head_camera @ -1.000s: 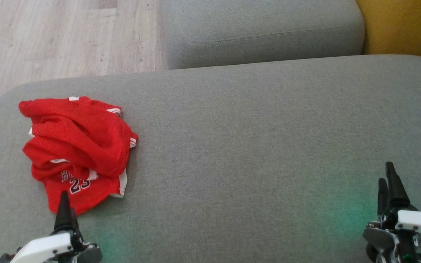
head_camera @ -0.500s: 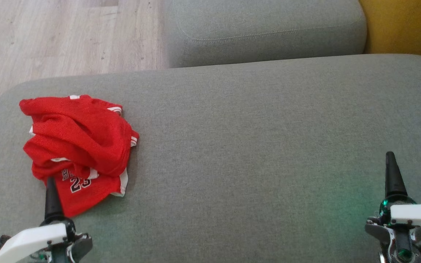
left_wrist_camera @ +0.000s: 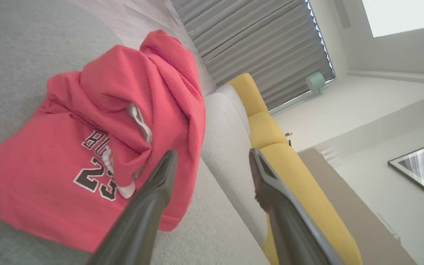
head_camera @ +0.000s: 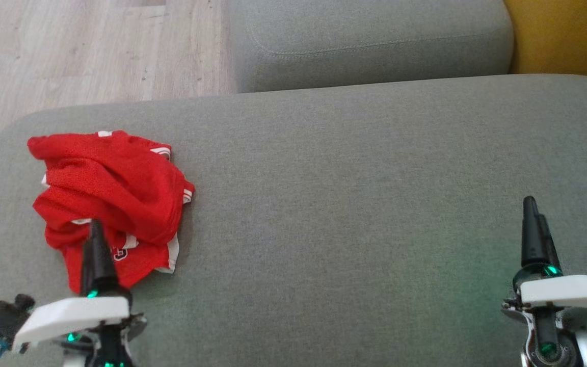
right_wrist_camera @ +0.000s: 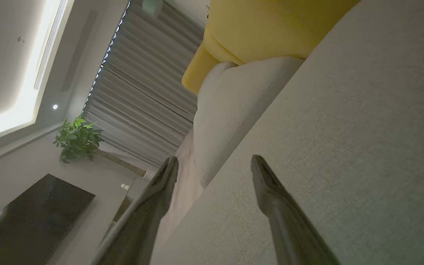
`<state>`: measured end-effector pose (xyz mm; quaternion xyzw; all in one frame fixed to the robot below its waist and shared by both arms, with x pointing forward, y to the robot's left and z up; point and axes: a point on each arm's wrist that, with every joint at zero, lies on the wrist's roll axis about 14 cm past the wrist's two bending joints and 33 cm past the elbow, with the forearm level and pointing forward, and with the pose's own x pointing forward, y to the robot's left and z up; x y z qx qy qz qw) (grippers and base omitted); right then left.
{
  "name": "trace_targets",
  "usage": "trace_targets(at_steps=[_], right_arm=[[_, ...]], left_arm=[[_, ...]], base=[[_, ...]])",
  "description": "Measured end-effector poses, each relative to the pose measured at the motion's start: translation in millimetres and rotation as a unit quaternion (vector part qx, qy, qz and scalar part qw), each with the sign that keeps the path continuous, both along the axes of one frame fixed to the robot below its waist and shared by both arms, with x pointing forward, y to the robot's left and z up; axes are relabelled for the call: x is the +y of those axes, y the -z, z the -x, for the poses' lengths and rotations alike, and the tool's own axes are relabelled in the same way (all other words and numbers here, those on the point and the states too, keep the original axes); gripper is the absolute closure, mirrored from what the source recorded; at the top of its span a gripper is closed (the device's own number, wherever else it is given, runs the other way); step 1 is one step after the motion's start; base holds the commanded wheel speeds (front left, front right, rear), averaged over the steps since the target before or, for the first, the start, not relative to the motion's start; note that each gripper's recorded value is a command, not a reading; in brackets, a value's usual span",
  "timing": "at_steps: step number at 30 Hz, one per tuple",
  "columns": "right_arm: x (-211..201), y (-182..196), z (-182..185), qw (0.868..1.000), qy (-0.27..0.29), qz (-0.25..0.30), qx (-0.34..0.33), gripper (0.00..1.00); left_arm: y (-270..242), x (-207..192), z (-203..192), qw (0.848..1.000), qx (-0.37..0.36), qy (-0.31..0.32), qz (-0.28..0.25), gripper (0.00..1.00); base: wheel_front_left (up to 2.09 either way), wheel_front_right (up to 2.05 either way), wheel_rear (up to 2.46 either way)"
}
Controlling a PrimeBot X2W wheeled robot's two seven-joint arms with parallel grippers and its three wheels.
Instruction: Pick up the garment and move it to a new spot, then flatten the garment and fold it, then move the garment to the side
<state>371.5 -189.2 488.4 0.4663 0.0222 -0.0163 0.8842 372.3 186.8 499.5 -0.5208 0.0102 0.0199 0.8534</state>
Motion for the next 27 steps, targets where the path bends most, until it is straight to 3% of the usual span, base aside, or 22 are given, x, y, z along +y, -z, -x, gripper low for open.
trace_targets(at_steps=[11,27], right_arm=[[11.2,-7.4,-2.1,0.995,-0.02,0.095,-0.015,0.0],[24.8,-12.8,-2.1,0.975,-0.044,0.214,-0.035,0.0]], left_arm=[[-11.5,-34.2,-3.5,0.99,-0.024,0.053,-0.127,0.0],[-15.9,-65.1,-3.5,0.952,-0.046,0.1,-0.286,0.0]], base=[[0.0,0.0,0.0],[0.0,0.0,0.0]])
